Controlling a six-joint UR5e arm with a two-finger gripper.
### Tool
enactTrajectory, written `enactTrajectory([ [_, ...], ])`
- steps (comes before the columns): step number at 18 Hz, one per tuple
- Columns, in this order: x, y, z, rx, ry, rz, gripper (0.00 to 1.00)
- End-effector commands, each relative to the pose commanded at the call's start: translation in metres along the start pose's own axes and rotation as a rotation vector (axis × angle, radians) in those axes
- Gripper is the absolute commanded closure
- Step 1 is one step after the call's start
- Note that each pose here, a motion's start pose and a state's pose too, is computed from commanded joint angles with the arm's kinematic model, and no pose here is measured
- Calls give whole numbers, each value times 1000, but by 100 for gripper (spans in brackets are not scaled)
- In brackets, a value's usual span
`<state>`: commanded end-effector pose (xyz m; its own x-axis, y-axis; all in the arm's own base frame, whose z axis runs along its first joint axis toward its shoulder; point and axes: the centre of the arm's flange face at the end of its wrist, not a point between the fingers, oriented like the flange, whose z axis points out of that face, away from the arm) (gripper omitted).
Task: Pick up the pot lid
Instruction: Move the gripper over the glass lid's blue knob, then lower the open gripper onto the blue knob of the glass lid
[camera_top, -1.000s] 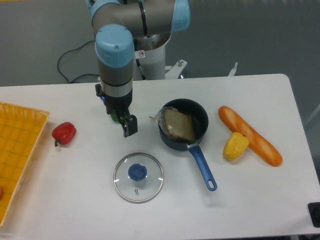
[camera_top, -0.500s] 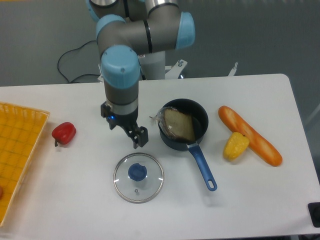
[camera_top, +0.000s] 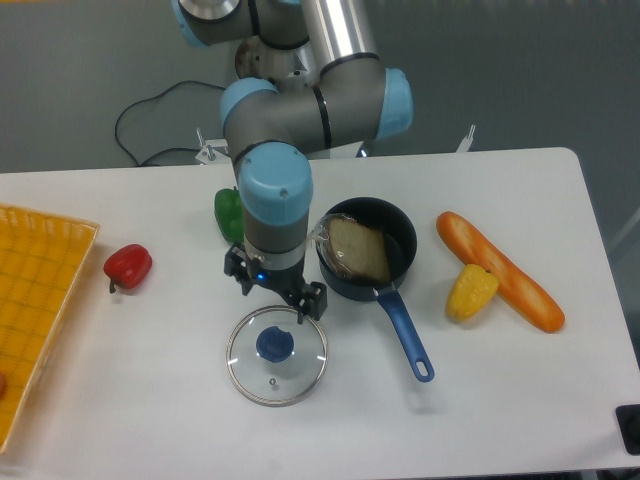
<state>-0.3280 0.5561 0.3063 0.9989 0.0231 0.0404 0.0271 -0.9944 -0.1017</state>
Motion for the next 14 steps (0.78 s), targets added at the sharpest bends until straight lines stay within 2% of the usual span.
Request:
enactTrajectory([
  [8,-3,-5,25,-61,-60,15,0],
  [14,-3,-13,45,-50,-63,-52,0],
])
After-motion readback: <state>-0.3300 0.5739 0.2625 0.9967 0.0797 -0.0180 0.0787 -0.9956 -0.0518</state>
